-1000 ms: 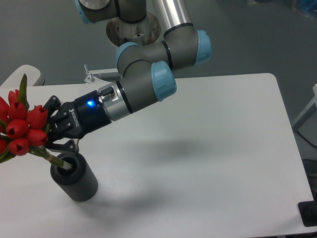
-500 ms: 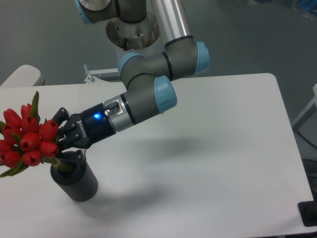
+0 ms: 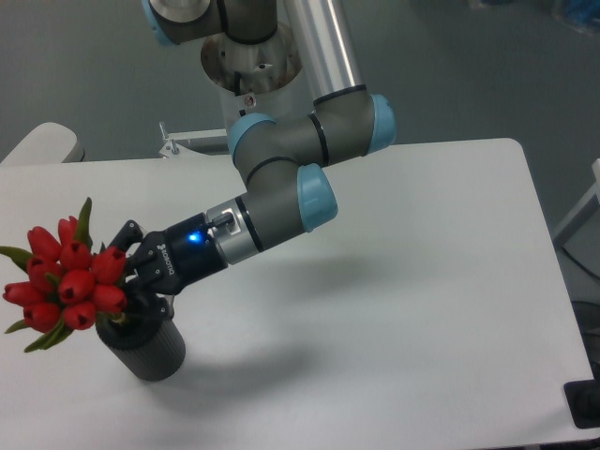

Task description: Insert the flowers into the vase

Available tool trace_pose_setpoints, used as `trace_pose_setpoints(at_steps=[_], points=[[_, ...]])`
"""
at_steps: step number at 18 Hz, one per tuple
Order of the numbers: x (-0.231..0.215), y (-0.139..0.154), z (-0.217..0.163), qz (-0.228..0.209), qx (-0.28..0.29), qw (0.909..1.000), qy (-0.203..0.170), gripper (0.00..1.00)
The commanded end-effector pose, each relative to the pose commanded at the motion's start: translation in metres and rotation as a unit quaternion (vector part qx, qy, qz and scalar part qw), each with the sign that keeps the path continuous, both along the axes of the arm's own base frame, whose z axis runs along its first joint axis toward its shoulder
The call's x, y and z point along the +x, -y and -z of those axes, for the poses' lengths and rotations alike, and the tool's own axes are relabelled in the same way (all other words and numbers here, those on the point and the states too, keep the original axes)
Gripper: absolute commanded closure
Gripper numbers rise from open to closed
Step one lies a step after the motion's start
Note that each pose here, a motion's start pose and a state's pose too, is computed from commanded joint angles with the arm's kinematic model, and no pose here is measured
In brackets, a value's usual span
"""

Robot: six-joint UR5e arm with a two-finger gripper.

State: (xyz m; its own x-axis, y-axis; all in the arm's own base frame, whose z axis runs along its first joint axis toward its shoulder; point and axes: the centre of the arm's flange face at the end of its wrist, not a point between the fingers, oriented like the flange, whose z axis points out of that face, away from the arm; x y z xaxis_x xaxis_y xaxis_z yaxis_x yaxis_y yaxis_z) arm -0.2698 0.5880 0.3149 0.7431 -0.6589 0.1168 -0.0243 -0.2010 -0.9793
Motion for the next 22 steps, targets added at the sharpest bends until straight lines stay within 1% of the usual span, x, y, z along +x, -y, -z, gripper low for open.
trace_pose_setpoints(at_steps=[2,4,6,7,9,11,12,14,18,20,22], points=[[-0.004,0.005,0.006,-0.005,-0.002,1.0,0.002,0.72],[-0.005,0.008,0.014,-0.005,-0.002,1.0,0.002,0.66],[-0.005,0.008,0.02,-0.005,-0.005,1.0,0.005,0.58],[-0.005,0.008,0.023,-0.005,-0.007,0.9999,0.007,0.53],[-0.005,0.009,0.027,-0.006,-0.01,0.9999,0.01,0.37],[-0.009,0.012,0.03,-0.01,-0.012,0.9998,0.012,0.14],[-0.01,0.013,0.031,-0.011,-0.013,0.9998,0.013,0.08],[-0.013,0.015,0.031,-0.014,-0.013,0.9997,0.013,0.0],[-0.017,0.018,0.027,-0.018,-0.011,0.9997,0.009,0.0],[-0.018,0.019,0.026,-0.018,-0.006,0.9998,-0.004,0.0],[-0.026,0.027,0.025,-0.026,-0.003,0.9995,-0.017,0.0]])
